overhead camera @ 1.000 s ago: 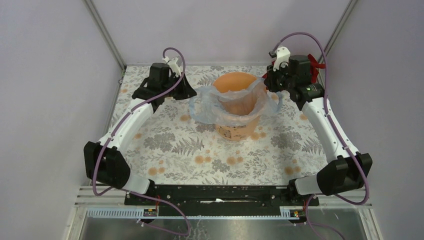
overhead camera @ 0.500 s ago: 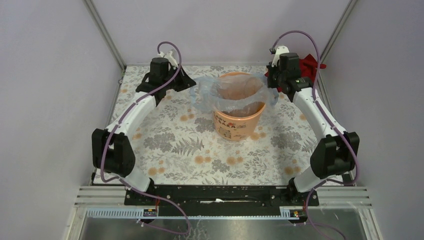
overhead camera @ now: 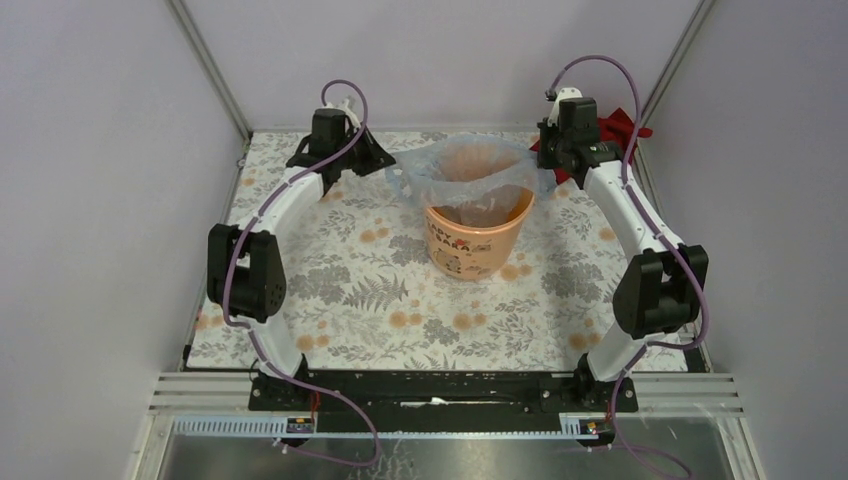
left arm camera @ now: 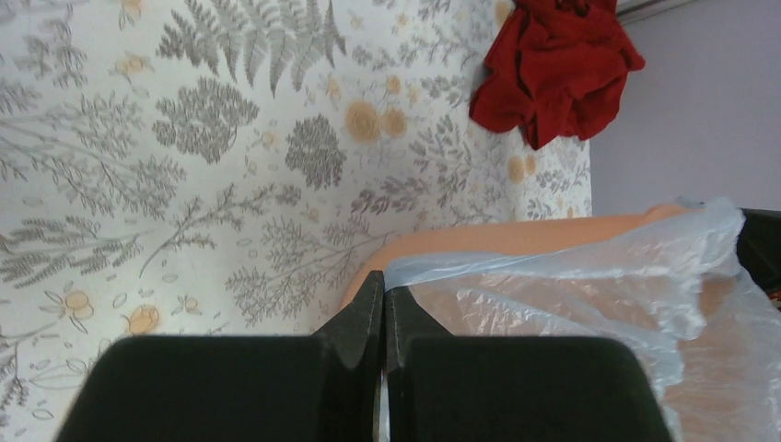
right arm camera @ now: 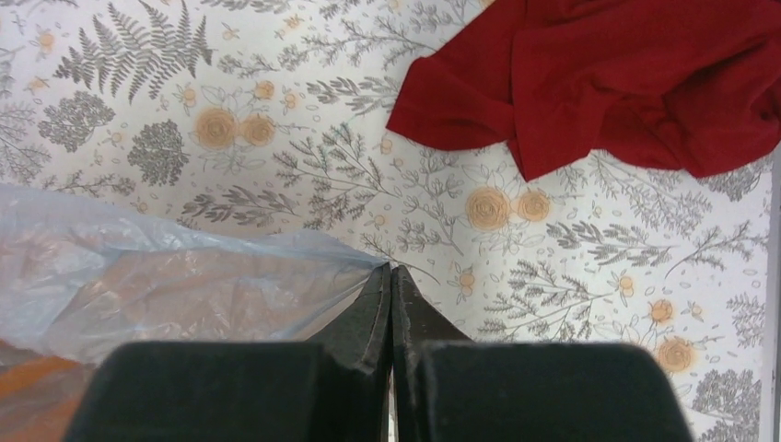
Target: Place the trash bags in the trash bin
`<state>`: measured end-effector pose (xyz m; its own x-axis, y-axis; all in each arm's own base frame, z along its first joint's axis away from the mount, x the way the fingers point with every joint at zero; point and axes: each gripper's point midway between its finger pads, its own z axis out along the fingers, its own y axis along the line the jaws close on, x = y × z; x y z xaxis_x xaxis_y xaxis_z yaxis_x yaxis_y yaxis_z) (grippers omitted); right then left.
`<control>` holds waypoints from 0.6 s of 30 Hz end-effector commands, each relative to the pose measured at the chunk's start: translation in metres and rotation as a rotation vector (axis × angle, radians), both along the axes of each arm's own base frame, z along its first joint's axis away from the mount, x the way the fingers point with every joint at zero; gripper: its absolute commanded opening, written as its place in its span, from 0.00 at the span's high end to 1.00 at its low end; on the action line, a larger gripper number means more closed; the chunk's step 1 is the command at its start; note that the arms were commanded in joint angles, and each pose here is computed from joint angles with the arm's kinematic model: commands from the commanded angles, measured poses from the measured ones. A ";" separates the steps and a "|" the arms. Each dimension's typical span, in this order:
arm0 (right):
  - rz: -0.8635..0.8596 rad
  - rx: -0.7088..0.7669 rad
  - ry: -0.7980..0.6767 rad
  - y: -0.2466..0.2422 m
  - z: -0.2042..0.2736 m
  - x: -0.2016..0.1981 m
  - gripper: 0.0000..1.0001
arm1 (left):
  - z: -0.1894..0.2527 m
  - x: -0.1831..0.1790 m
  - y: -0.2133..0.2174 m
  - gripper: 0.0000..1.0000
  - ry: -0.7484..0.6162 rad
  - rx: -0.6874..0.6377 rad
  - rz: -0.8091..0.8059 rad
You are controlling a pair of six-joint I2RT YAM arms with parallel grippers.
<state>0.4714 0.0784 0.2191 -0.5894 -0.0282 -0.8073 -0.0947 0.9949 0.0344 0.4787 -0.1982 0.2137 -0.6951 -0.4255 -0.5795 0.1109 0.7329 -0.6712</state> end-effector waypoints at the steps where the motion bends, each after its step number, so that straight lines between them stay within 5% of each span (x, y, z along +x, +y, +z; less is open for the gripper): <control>1: -0.067 0.005 0.068 -0.013 -0.009 -0.011 1.00 | -0.016 -0.016 0.000 1.00 0.070 -0.027 -0.025; 10: -0.004 0.290 0.164 0.027 -0.027 -0.073 0.98 | -0.010 -0.096 -0.007 0.96 0.080 -0.117 -0.162; 18: 0.126 0.453 0.152 0.080 -0.020 -0.065 0.97 | -0.014 -0.126 0.014 0.93 0.070 -0.054 -0.114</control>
<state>0.3938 0.1185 0.1718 -0.7423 0.1974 -0.6403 -0.0777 0.9238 0.3749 0.3634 -0.1989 0.1938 -0.8117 -0.3700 -0.4520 0.1225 0.6487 -0.7511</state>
